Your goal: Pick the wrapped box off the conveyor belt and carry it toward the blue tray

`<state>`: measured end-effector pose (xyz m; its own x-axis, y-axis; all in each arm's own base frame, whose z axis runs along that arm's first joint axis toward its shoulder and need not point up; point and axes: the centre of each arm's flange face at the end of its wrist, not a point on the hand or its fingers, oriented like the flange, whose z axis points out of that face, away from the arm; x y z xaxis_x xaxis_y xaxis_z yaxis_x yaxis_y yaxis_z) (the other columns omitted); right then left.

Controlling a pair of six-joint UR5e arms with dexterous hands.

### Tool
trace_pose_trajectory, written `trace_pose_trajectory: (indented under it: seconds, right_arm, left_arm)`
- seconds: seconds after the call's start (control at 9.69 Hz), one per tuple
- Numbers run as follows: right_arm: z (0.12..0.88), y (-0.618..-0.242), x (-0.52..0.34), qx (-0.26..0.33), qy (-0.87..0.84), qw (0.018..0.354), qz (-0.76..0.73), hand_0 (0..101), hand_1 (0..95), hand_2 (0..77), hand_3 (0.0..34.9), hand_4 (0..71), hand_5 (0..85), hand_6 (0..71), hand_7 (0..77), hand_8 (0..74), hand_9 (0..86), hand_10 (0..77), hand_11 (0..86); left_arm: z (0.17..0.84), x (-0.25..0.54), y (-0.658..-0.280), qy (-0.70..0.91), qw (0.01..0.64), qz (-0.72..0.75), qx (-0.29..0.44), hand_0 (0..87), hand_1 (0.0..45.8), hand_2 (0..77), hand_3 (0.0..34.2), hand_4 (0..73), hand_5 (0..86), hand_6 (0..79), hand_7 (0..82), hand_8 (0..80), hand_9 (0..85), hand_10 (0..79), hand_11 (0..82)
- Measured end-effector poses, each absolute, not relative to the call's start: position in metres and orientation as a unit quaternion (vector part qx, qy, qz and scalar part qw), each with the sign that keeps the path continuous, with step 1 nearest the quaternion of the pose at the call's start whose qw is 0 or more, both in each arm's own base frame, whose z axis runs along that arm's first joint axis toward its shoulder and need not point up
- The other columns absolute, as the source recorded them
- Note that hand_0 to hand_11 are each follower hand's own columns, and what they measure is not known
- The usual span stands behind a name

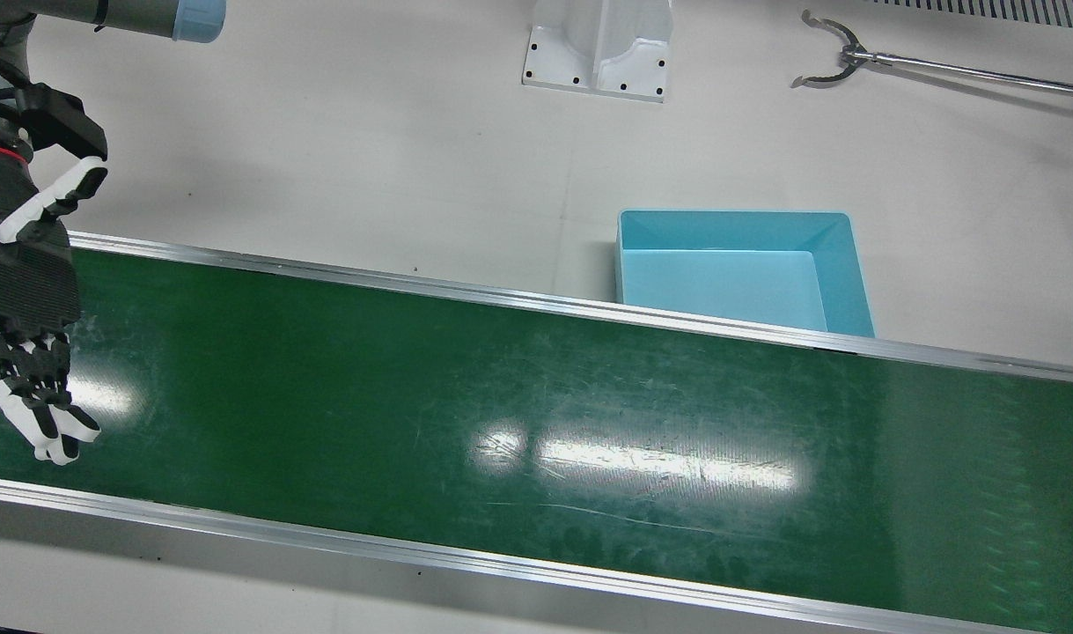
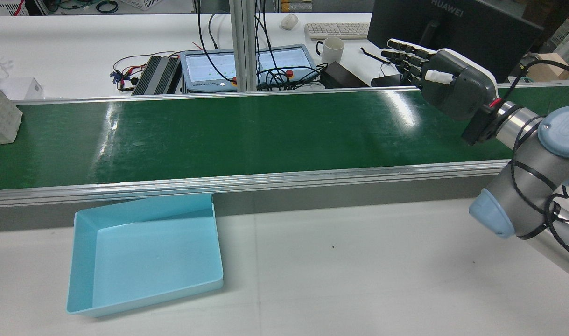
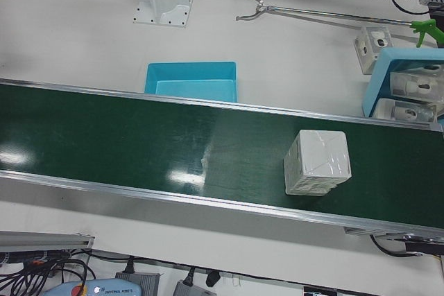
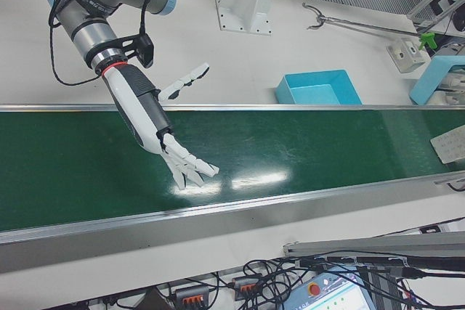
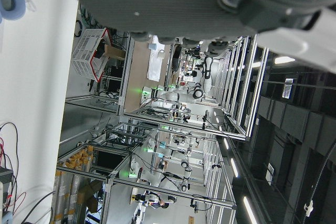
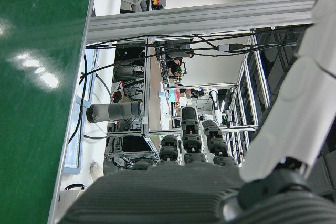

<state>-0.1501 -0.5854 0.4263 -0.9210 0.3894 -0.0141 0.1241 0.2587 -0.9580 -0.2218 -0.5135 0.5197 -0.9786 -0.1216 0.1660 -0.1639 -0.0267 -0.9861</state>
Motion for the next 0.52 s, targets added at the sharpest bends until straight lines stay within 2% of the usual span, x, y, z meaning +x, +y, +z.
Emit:
trace_pose_trajectory:
  seconds: [0.52]
  right_arm:
    - [0.4269, -0.585, -0.148, -0.163, -0.785, 0.112, 0.587, 40, 2.2, 3.8, 0.0, 11.5, 7.1, 5.4, 16.4, 7.1, 8.2, 0.0, 1.1]
  left_arm:
    - [0.5197, -0.2218, -0.5135, -0.697, 0.015, 0.709, 0.102, 0.0, 0.0, 1.1, 0.0, 0.0, 1.1, 0.5, 0.5, 0.5, 0.5, 0.5, 0.5]
